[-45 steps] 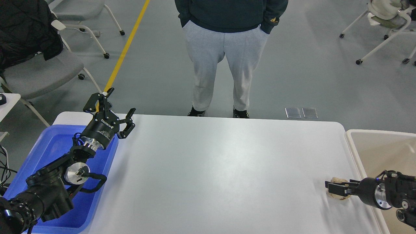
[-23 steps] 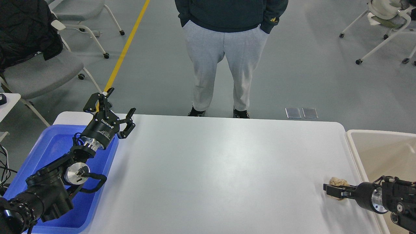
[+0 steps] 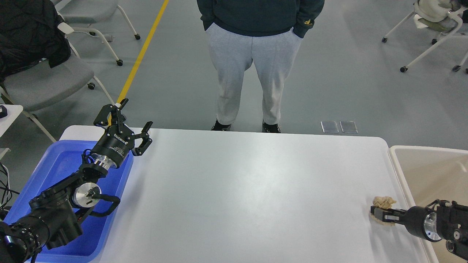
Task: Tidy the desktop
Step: 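Lift the paper ball with the right gripper and carry it into the beige bin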
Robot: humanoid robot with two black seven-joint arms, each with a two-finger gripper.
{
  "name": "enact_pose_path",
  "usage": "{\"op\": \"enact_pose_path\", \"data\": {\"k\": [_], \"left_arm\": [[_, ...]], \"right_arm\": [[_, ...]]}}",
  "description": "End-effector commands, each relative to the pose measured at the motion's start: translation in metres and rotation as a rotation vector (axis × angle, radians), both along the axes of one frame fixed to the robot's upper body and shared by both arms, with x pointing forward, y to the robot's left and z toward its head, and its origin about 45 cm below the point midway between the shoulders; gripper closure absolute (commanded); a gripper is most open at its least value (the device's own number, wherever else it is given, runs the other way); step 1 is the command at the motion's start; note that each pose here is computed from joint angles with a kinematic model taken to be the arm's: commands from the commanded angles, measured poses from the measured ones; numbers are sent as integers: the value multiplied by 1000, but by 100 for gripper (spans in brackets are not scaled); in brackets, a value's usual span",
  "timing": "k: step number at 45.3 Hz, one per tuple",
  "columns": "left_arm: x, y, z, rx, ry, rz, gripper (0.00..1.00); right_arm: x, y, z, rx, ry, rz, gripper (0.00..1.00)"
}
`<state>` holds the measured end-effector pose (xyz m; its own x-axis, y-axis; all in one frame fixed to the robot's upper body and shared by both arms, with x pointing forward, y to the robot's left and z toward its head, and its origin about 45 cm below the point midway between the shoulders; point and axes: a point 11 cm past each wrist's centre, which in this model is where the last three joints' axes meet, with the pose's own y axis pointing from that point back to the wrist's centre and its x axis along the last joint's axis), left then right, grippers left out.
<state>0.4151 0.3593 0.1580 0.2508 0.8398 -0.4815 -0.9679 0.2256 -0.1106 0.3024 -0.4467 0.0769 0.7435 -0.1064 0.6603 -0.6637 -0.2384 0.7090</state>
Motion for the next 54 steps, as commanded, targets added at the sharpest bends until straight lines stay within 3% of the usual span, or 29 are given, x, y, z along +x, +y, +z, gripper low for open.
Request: {"op": "enact_pose_path", "data": {"k": [1,18,31,47,54], "left_arm": [[0,0,0,1,1,1,0],[0,0,0,0,0,0,0],[0,0,0,0,0,0,0],[0,0,0,0,0,0,0],[0,0,0,0,0,0,0]], "right_arm": [[15,-4,33,161,-91,-13,100],[45,-52,125,293,-174,-130,100],[59,-97,182,228,-261,-206,100],[74,-150,194,381,-435,-607,100],[61,-173,171,538,-441,-969,100]]}}
